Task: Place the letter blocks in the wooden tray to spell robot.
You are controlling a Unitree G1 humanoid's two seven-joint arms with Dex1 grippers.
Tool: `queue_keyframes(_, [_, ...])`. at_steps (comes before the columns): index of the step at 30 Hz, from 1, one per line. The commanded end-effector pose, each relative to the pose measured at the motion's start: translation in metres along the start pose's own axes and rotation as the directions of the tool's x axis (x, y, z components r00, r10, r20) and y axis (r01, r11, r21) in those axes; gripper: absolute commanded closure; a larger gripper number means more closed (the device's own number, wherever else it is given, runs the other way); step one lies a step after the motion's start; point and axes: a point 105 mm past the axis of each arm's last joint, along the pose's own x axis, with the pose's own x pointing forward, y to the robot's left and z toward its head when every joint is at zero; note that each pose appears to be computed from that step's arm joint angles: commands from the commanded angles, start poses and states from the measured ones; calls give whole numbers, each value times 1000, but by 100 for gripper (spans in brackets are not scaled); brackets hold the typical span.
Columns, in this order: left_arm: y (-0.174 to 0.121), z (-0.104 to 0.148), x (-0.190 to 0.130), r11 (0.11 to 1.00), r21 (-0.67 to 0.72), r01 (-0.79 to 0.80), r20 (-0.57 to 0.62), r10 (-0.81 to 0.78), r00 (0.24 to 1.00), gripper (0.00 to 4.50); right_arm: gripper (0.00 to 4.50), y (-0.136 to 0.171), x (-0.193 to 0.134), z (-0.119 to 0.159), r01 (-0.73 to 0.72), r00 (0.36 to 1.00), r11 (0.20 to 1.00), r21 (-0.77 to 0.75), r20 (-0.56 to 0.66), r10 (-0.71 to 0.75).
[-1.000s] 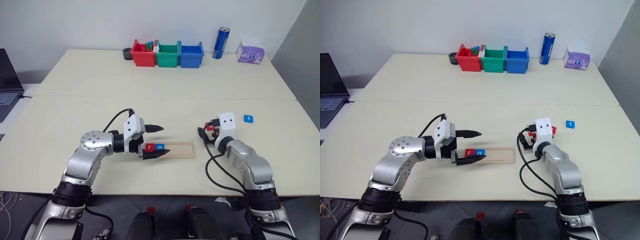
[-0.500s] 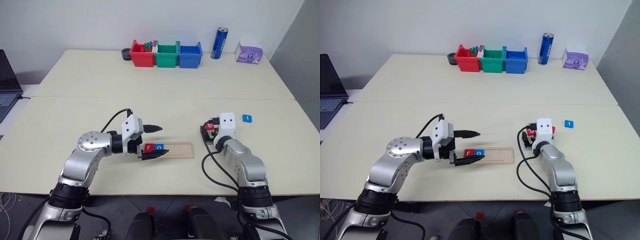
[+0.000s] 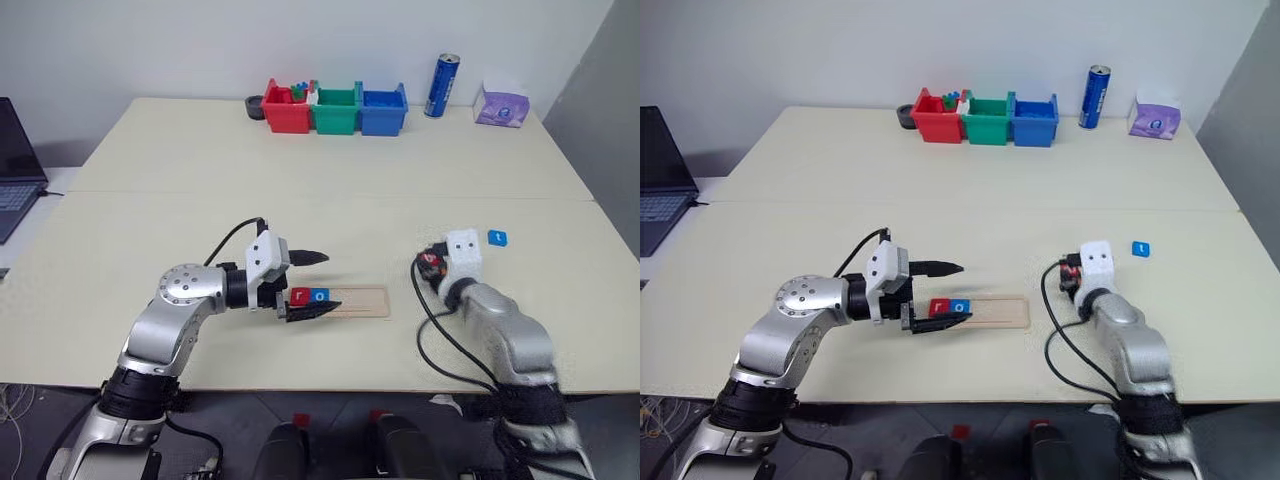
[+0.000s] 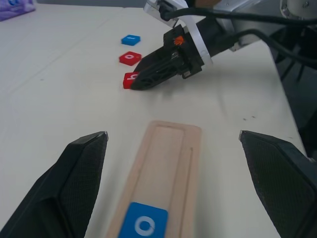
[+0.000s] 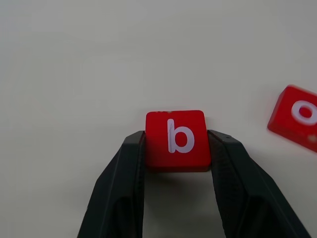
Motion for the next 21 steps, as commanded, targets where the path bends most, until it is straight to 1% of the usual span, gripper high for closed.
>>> queue_keyframes(1, [-5,11,0,999,38,27,33,-28,999,0,303,12,-33,-15,-70,992,997,11,-102,71])
queue_keyframes(3, [-7,11,1,999,37,33,34,-34,999,0,303,21,-51,-28,-95,981,995,33,-168,99])
queue_keyframes(5, [-9,10,2,999,35,41,35,-42,998,0,303,28,-59,-34,-109,973,993,46,-199,116])
queue_keyframes(9, [-10,10,4,998,34,53,37,-55,998,0,303,36,-63,-43,-98,963,993,71,-243,113])
queue_keyframes(12, [-9,10,4,998,35,58,37,-60,998,0,200,42,-61,-43,-100,962,990,99,-243,122])
queue_keyframes(14, [-9,10,4,997,37,62,34,-63,997,0,128,41,-60,-38,-109,965,990,87,-229,126])
queue_keyframes(16, [-10,10,4,997,38,65,33,-66,997,0,55,36,-59,-30,-108,972,992,69,-200,120])
queue_keyframes(17, [-10,10,4,997,39,65,33,-66,997,0,17,32,-57,-22,-111,978,991,81,-166,123])
queue_keyframes(18, [-10,10,4,997,39,66,33,-67,997,0,2,30,-56,-12,-127,982,986,110,-127,140])
queue_keyframes(19, [-10,10,4,997,40,67,32,-68,997,0,2,28,-56,-3,-155,981,979,134,-92,168])
queue_keyframes(21, [-9,10,4,997,41,67,32,-69,997,0,2,22,-57,25,-269,963,957,104,23,268])
